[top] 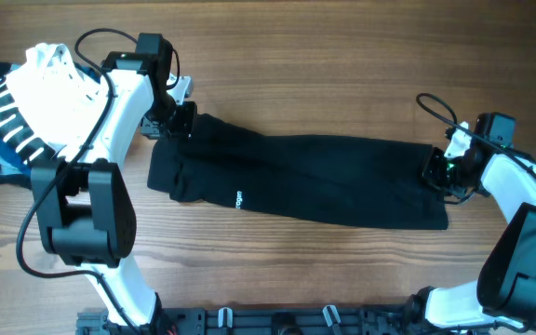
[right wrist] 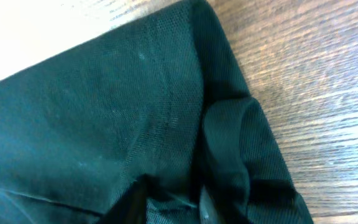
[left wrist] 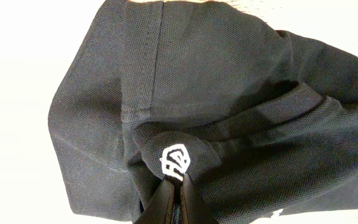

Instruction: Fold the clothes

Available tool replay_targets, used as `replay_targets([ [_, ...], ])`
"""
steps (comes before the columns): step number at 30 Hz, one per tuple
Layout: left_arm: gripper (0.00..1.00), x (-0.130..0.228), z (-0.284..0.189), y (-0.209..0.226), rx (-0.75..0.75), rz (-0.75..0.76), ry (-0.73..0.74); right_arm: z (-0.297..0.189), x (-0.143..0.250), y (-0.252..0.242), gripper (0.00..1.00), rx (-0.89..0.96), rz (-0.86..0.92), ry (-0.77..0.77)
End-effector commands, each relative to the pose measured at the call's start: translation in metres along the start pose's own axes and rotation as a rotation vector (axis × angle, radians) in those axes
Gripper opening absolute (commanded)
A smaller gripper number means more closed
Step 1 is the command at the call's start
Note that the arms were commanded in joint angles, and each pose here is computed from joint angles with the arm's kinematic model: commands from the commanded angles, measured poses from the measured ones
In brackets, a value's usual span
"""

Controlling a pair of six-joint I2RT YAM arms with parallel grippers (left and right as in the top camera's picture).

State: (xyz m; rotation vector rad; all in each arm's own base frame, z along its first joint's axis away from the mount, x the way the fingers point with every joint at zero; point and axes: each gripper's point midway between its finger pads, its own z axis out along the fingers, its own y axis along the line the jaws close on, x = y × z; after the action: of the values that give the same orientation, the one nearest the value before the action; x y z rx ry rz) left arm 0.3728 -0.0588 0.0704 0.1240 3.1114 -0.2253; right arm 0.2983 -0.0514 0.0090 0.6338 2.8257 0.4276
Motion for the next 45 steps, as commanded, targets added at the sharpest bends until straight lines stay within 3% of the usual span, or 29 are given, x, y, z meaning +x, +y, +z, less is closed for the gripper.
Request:
replay_targets([
  [1, 0.04, 0.001, 0.0, 0.003, -0.002, -0.017, 0.002, 0.006, 0.015, 0.002, 0.16, -0.024, 0.007, 0.033],
  [5, 0.04, 0.001, 0.0, 0.003, -0.002, -0.017, 0.002, 0.002, 0.008, 0.008, 0.04, -0.051, -0.013, 0.015],
  [18, 0.04, -0.005, 0.0, 0.003, -0.002, -0.013, -0.022, -0.068, -0.058, 0.036, 0.04, -0.083, -0.042, -0.241],
  [24, 0.04, -0.008, -0.012, 0.001, 0.0, -0.008, -0.059, -0.107, -0.093, 0.018, 0.04, -0.026, 0.051, -0.39],
  [29, 0.04, -0.015, -0.028, -0.002, 0.004, 0.002, -0.125, -0.09, -0.065, 0.016, 0.05, -0.034, 0.064, -0.256],
  [36, 0.04, -0.016, -0.029, -0.014, 0.068, 0.01, -0.133, -0.028, -0.003, 0.003, 0.24, -0.026, 0.114, -0.017],
  [45, 0.04, -0.016, -0.029, -0.014, 0.068, 0.01, -0.132, 0.007, -0.002, 0.003, 0.27, -0.09, 0.108, 0.012],
])
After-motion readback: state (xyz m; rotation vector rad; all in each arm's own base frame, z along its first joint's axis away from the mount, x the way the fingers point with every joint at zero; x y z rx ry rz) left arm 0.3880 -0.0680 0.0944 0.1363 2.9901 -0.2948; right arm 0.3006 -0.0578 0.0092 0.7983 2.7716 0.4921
